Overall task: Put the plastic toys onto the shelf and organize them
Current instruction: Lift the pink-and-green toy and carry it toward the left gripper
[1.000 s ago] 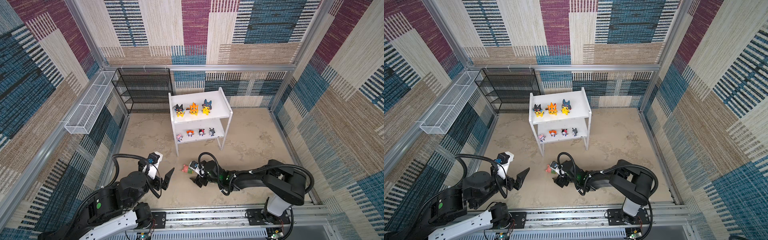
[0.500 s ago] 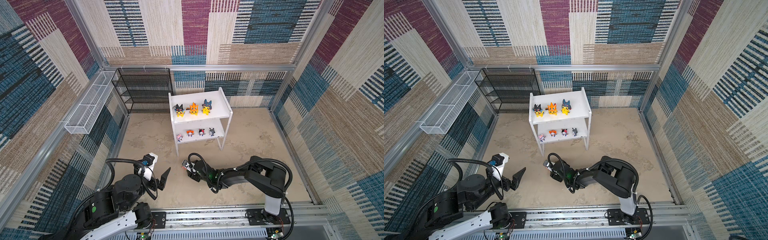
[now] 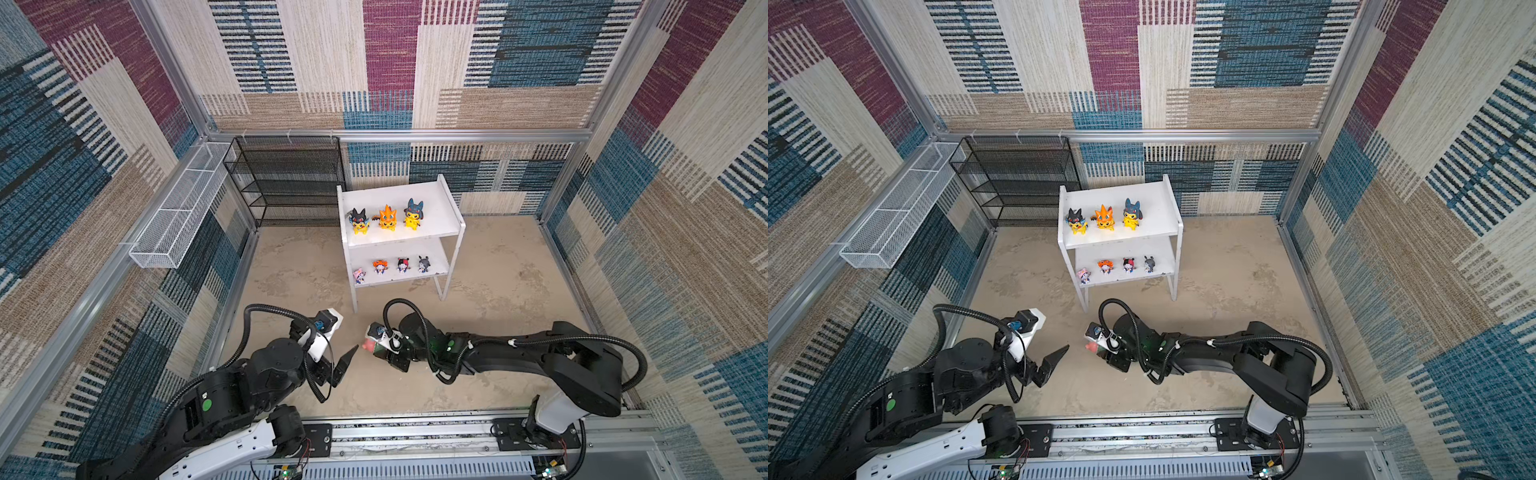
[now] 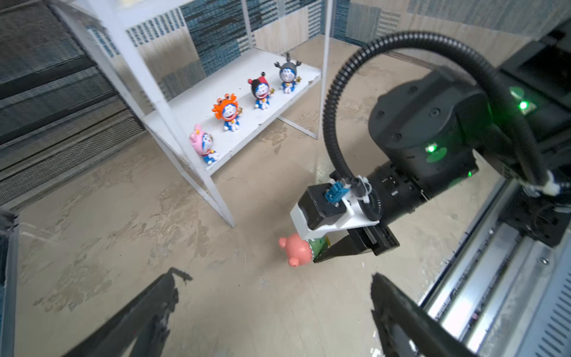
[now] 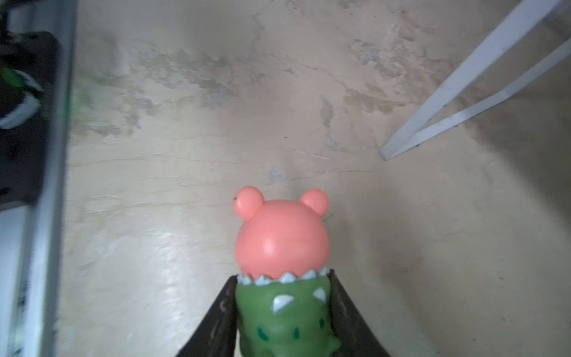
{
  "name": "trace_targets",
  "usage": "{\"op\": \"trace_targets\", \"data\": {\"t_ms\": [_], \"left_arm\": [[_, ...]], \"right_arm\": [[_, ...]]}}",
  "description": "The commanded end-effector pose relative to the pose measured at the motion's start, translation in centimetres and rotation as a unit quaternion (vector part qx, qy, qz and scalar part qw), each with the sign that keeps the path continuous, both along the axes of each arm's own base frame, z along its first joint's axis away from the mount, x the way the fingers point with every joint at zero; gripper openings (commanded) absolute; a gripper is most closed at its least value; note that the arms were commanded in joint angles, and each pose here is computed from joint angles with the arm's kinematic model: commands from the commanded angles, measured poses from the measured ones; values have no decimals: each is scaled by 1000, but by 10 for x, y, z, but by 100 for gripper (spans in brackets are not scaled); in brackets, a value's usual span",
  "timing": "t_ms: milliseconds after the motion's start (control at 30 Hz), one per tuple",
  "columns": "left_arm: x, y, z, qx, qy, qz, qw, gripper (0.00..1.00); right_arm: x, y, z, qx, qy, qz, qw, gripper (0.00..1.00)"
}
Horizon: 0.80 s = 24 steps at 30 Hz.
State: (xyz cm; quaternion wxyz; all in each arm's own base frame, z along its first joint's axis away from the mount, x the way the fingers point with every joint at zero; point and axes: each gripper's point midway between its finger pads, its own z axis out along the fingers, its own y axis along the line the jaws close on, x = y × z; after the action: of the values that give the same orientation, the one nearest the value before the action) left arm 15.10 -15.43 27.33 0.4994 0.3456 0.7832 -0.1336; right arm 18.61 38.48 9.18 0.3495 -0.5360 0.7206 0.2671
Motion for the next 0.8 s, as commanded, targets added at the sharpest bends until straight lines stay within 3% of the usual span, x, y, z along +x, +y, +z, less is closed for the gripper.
{"op": "trace_targets", "data": {"t_ms": [0, 133, 333, 567, 767], "left_arm": [[-19, -26, -6, 19, 19, -97, 995, 99], [-33, -37, -3, 9, 21, -152, 988, 99], [-66, -60, -3, 0, 29, -275, 961, 99], [-85, -79, -2, 8, 19, -355, 934, 99], [-89, -96, -6, 30, -6, -381, 924, 99]], "right_arm": [[-53, -13, 7, 28, 167, 53, 984, 35], [-73, -42, 36, 83, 237, 58, 966, 35], [-98, -74, 100, 191, 294, 106, 931, 36], [-109, -96, 127, 249, 383, 124, 881, 36], [-110, -95, 143, 258, 391, 141, 872, 36]]}}
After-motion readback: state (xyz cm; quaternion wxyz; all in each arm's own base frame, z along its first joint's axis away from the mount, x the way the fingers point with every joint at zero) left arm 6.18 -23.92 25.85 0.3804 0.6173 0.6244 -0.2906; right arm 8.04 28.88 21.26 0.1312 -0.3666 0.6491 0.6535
